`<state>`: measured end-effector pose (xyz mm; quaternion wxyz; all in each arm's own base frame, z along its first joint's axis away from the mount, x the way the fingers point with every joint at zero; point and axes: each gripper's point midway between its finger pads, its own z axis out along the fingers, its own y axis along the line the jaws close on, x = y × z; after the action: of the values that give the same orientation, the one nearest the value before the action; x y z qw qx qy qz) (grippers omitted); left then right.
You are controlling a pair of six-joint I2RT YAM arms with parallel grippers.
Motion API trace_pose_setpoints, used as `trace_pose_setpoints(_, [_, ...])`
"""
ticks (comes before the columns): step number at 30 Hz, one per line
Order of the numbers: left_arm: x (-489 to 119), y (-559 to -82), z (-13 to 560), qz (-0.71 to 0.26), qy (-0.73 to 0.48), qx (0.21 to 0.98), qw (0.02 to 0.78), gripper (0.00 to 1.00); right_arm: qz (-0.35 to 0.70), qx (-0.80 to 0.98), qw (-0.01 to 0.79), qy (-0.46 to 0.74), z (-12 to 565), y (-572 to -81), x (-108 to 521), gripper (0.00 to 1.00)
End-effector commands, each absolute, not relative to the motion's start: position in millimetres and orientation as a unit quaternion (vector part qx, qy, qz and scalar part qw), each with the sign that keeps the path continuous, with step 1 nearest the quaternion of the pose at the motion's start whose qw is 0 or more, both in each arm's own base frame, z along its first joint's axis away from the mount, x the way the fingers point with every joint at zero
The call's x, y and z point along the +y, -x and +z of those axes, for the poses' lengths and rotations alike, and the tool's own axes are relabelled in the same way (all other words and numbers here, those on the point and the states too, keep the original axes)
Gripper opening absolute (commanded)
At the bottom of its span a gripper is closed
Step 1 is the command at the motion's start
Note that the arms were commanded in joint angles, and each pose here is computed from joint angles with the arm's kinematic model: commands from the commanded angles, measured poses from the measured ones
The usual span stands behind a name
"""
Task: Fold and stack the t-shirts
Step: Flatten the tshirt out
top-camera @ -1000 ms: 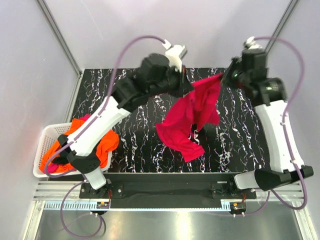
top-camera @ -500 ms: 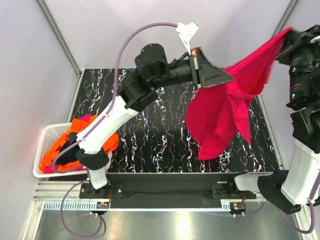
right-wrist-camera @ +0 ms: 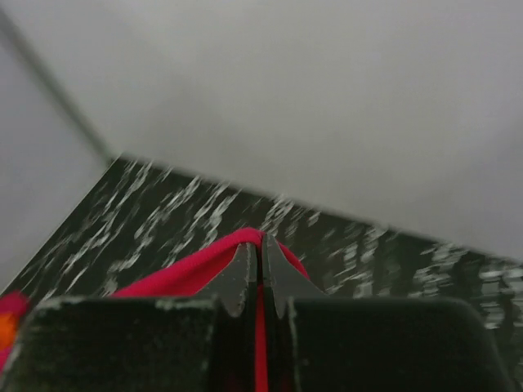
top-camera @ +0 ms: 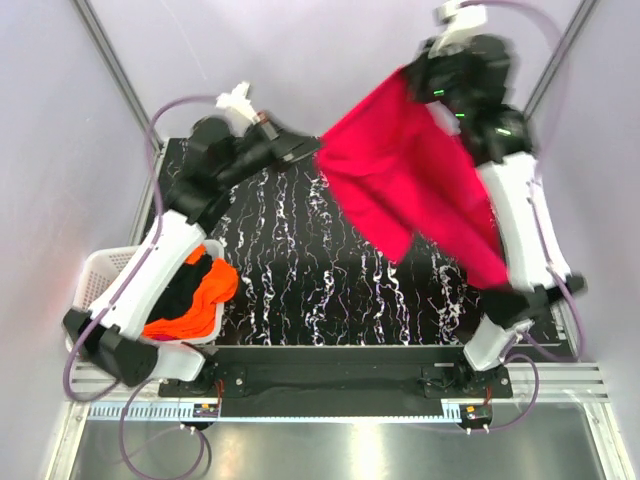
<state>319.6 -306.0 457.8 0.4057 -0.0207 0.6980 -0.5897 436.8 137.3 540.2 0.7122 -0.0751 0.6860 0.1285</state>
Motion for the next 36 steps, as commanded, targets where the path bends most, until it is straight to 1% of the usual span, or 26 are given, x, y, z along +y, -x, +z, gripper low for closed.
trace_pose_setpoints(1, [-239.0, -304.4, 336.7, -0.485, 0.117, 0.807, 0.317, 0.0, 0.21, 0.632, 0.746, 0.009, 541.2, -505.1, 140.1, 0.0])
trace_pose_setpoints(2, [-221.4, -305.3, 292.6, -0.44, 0.139, 0.834, 0.301, 0.0, 0.259, 0.642, 0.721, 0.04, 520.9, -512.7, 166.8, 0.0])
trace_pose_setpoints(3, [-214.0, -304.7, 270.3, -0.417, 0.151, 0.848, 0.29, 0.0, 0.292, 0.66, 0.691, 0.051, 493.8, -521.4, 191.5, 0.0])
trace_pose_setpoints(4, [-209.1, -302.2, 250.0, -0.399, 0.156, 0.859, 0.281, 0.0, 0.319, 0.696, 0.642, 0.045, 440.7, -540.1, 214.5, 0.0])
trace_pose_setpoints(5, [-201.3, -294.7, 215.4, -0.371, 0.166, 0.877, 0.255, 0.0, 0.337, 0.709, 0.616, 0.056, 416.4, -542.4, 234.3, 0.0])
trace_pose_setpoints(6, [-193.7, -294.2, 198.4, -0.348, 0.178, 0.886, 0.251, 0.0, 0.345, 0.725, 0.593, 0.064, 390.8, -545.2, 249.4, 0.0])
trace_pose_setpoints(7, [-188.0, -291.8, 183.6, -0.331, 0.181, 0.893, 0.246, 0.0, 0.351, 0.75, 0.555, 0.076, 346.6, -546.5, 275.2, 0.01])
trace_pose_setpoints(8, [-177.7, -284.4, 156.3, -0.299, 0.197, 0.907, 0.222, 0.0, 0.356, 0.764, 0.533, 0.075, 323.0, -547.0, 283.6, 0.04])
trace_pose_setpoints(10, [-167.4, -280.3, 136.0, -0.264, 0.193, 0.922, 0.206, 0.0, 0.375, 0.794, 0.475, 0.063, 272.2, -545.8, 297.0, 0.07])
trace_pose_setpoints(11, [-158.6, -280.5, 132.7, -0.236, 0.193, 0.929, 0.211, 0.01, 0.379, 0.803, 0.457, 0.06, 258.5, -543.8, 298.4, 0.09])
trace_pose_setpoints(12, [-153.6, -281.7, 132.2, -0.221, 0.191, 0.931, 0.217, 0.06, 0.377, 0.813, 0.44, 0.053, 244.0, -543.1, 298.6, 0.12])
trace_pose_setpoints(13, [-148.0, -282.6, 132.8, -0.208, 0.186, 0.934, 0.225, 0.2, 0.375, 0.82, 0.429, 0.05, 236.7, -542.3, 297.8, 0.21])
trace_pose_setpoints(15, [-138.2, -283.8, 136.5, -0.181, 0.187, 0.937, 0.235, 0.3, 0.366, 0.847, 0.381, 0.059, 213.6, -530.2, 299.2, 0.27])
trace_pose_setpoints(16, [-134.9, -283.5, 138.7, -0.173, 0.184, 0.938, 0.239, 0.37, 0.364, 0.851, 0.374, 0.062, 217.2, -527.6, 297.9, 0.34])
trace_pose_setpoints(17, [-130.1, -283.7, 141.5, -0.161, 0.186, 0.938, 0.244, 0.5, 0.354, 0.866, 0.35, 0.057, 208.6, -518.4, 293.7, 0.51])
trace_pose_setpoints(18, [-127.3, -284.3, 144.6, -0.155, 0.186, 0.937, 0.251, 0.55, 0.348, 0.871, 0.342, 0.059, 208.7, -512.7, 290.6, 0.54])
trace_pose_setpoints(20, [-121.0, -290.9, 158.2, -0.144, 0.179, 0.932, 0.279, 0.57, 0.331, 0.887, 0.317, 0.056, 202.6, -500.0, 279.3, 0.62])
trace_pose_setpoints(22, [-123.0, -302.6, 174.8, -0.145, 0.158, 0.929, 0.302, 0.61, 0.301, 0.903, 0.302, 0.05, 199.0, -487.8, 262.6, 0.63])
trace_pose_setpoints(24, [-128.1, -315.1, 182.7, -0.146, 0.134, 0.929, 0.313, 0.66, 0.264, 0.911, 0.316, 0.014, 203.1, -488.7, 230.1, 0.64])
trace_pose_setpoints(25, [-135.4, -322.4, 173.9, -0.135, 0.102, 0.938, 0.304, 0.66, 0.247, 0.923, 0.296, -0.007, 184.1, -481.1, 215.9, 0.65])
trace_pose_setpoints(26, [-141.2, -337.2, 188.4, -0.132, 0.088, 0.933, 0.323, 0.67, 0.228, 0.928, 0.294, -0.03, 177.5, -480.0, 199.2, 0.65])
trace_pose_setpoints(28, [-164.9, -352.1, 174.3, -0.109, 0.033, 0.943, 0.312, 0.69, 0.196, 0.936, 0.278, -0.089, 161.9, -470.2, 156.0, 0.65])
trace_pose_setpoints(29, [-171.1, -369.6, 187.6, -0.088, 0.022, 0.936, 0.34, 0.69, 0.175, 0.939, 0.276, -0.11, 155.4, -467.8, 139.5, 0.65])
trace_pose_setpoints(31, [-203.3, -392.0, 179.0, -0.06, -0.029, 0.934, 0.35, 0.69, 0.145, 0.94, 0.262, -0.165, 141.2, -456.2, 101.9, 0.66])
trace_pose_setpoints(35, [-241.3, -431.1, 156.0, -0.017, -0.056, 0.931, 0.359, 0.68, 0.1, 0.935, 0.24, -0.242, 119.7, -442.3, 55.2, 0.66])
trace_pose_setpoints(36, [-249.3, -438.3, 133.3, -0.004, -0.064, 0.936, 0.346, 0.68, 0.093, 0.936, 0.233, -0.247, 113.5, -437.4, 50.8, 0.67])
